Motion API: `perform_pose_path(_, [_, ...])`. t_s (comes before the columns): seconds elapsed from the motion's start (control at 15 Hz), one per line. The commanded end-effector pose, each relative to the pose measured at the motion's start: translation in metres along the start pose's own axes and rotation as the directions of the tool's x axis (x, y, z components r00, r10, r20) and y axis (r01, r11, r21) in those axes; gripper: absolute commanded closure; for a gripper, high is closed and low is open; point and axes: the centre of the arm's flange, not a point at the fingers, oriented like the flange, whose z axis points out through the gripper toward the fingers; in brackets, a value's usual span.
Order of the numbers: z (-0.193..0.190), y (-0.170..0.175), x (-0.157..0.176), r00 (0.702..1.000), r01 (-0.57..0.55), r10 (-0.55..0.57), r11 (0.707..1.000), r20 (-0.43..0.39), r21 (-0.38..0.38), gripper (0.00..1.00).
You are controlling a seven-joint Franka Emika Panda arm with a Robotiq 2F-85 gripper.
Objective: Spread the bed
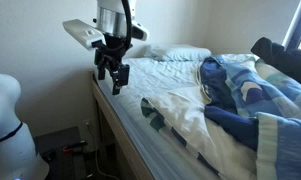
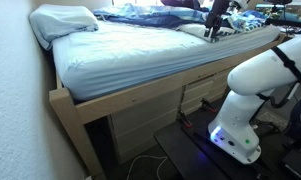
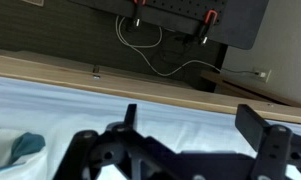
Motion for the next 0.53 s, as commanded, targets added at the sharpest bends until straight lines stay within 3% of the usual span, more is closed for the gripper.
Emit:
perform_pose_path(0.0, [0.0000, 0.0000, 0.0000, 1.000, 0.000, 0.000, 1.000, 0.000, 0.000, 0.00])
perform_pose_path(0.33, [0.0000, 0.0000, 0.0000, 1.000, 0.000, 0.000, 1.000, 0.000, 0.000, 0.00])
perform_pose_path(0.47, [-0.0052, 0.0016, 0.0069, 0.999, 0.038, -0.040, 0.998, -0.025, -0.058, 0.00])
